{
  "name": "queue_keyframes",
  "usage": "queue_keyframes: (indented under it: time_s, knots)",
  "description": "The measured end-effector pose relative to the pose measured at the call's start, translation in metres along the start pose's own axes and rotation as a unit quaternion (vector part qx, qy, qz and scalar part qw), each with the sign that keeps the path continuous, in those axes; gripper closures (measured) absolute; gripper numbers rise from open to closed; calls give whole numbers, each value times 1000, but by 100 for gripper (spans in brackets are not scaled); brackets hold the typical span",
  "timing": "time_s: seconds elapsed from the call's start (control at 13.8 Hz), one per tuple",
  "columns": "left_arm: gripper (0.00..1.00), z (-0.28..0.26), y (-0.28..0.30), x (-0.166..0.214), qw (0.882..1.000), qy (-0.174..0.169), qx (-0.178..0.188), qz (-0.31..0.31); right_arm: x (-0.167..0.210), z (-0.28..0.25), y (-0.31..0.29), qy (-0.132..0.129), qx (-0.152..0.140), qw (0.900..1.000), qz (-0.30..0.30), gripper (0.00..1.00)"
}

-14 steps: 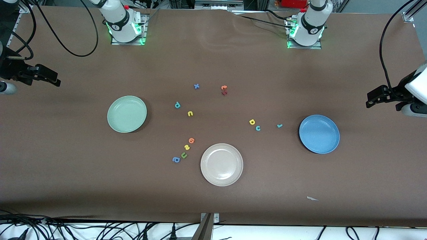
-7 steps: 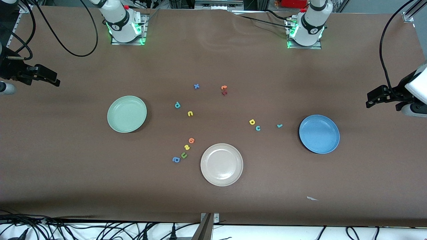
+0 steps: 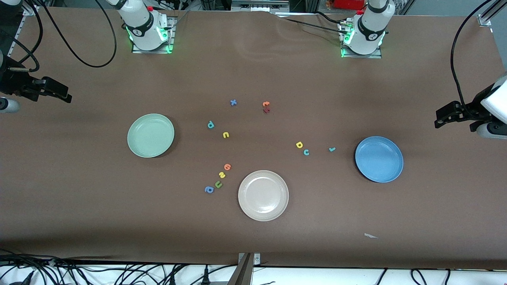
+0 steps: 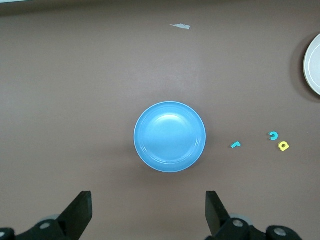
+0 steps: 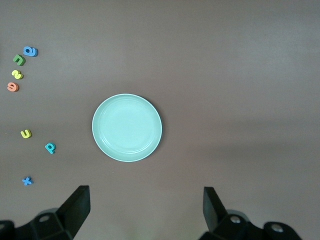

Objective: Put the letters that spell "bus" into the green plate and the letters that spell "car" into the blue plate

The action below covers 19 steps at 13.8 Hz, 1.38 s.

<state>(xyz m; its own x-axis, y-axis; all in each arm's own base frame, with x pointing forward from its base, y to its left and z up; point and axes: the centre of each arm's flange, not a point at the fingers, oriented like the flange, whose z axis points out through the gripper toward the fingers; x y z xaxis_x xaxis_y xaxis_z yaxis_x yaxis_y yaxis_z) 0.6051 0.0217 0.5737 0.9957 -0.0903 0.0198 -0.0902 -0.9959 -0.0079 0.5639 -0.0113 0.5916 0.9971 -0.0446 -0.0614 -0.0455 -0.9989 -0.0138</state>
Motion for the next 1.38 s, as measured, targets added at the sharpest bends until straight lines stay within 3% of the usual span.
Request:
queue_keyframes:
  time_s: [1.38]
  knots:
    - [0, 2, 0, 1, 1000, -2, 0, 0, 3, 5, 3, -4, -7, 1000, 1, 0]
